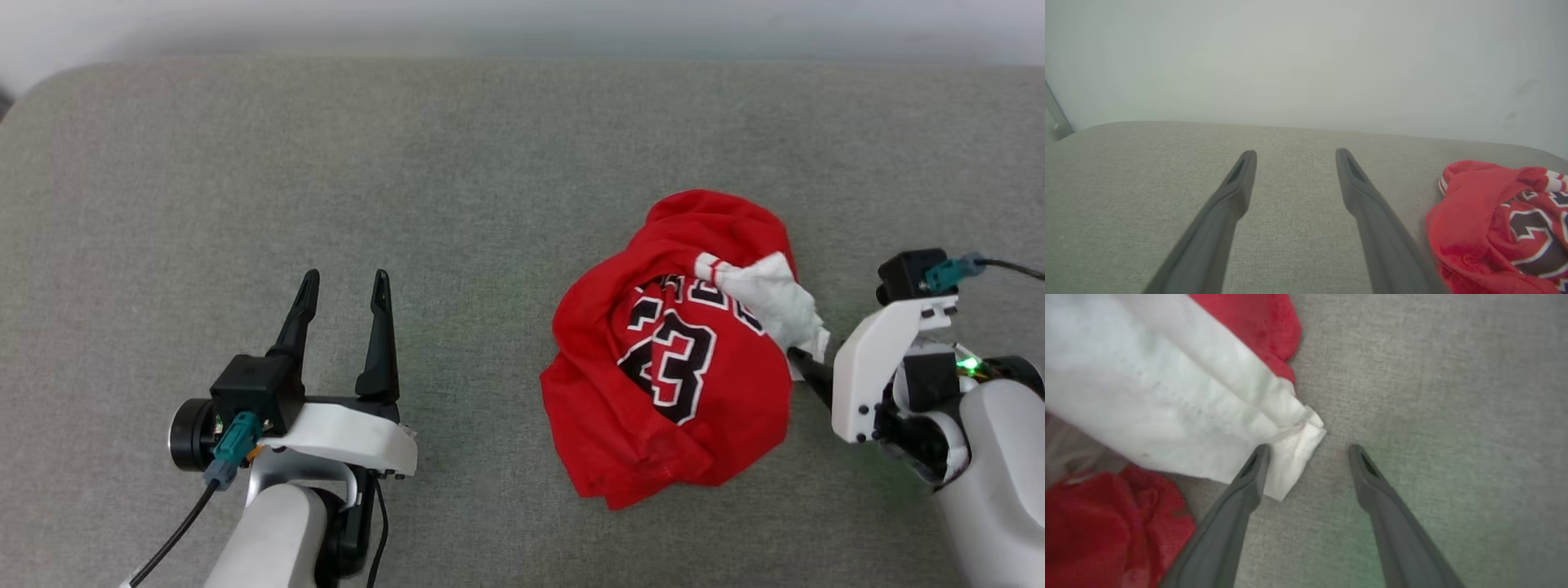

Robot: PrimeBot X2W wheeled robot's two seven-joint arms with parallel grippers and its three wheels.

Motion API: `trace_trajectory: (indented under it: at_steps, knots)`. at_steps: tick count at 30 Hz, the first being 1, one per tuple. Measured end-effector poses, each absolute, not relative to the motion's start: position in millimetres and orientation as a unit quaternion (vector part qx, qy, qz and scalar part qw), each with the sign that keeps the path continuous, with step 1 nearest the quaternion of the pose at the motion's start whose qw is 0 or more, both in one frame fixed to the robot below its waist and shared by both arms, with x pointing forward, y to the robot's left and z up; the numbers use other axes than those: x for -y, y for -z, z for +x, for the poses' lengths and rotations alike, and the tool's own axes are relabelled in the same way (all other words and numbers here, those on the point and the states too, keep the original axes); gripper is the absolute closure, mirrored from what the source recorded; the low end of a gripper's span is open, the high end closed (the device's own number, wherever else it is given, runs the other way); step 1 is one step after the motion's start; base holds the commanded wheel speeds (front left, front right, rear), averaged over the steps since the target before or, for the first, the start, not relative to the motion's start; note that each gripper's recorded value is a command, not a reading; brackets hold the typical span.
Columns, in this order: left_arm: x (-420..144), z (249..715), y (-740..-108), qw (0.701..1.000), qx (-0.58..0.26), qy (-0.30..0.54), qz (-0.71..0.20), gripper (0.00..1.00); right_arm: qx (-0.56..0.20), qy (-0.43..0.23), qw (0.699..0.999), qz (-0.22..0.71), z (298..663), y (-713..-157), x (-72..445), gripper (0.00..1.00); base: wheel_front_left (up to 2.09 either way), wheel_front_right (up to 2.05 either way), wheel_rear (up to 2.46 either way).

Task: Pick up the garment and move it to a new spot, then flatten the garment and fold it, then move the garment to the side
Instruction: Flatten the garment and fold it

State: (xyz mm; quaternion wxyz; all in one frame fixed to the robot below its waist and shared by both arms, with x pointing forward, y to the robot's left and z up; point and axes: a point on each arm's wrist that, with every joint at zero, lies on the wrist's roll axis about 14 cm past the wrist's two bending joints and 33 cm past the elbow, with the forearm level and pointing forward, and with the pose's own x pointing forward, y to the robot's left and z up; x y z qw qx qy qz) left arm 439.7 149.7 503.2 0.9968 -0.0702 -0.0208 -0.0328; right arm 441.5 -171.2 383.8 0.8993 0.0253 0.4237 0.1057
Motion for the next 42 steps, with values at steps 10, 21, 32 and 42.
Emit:
trace_trajectory:
  at_steps: [10, 21, 32, 42]
  knots:
    - [-158.4, 443.1, -483.4, 0.998, 0.000, 0.019, -0.065, 0.00, -0.449, -0.137, 0.883, 0.013, 449.8, -370.5, 159.9, 1.00, 0.00, 0.00, 0.00]
    - [-142.4, 439.4, -496.8, 0.997, 0.015, 0.041, -0.068, 0.00, -0.213, -0.087, 0.973, -0.003, 481.6, -500.1, 212.0, 1.00, 0.00, 0.00, 0.00]
    - [-127.3, 431.4, -505.2, 0.995, 0.016, 0.060, -0.073, 0.00, -0.295, 0.083, 0.946, 0.109, 360.6, -419.9, 291.5, 1.00, 0.00, 0.00, 0.00]
    - [-135.1, 425.7, -499.7, 0.996, 0.002, 0.052, -0.069, 0.00, -0.325, 0.123, 0.923, 0.163, 322.1, -365.3, 286.4, 0.00, 0.00, 0.00, 0.00]
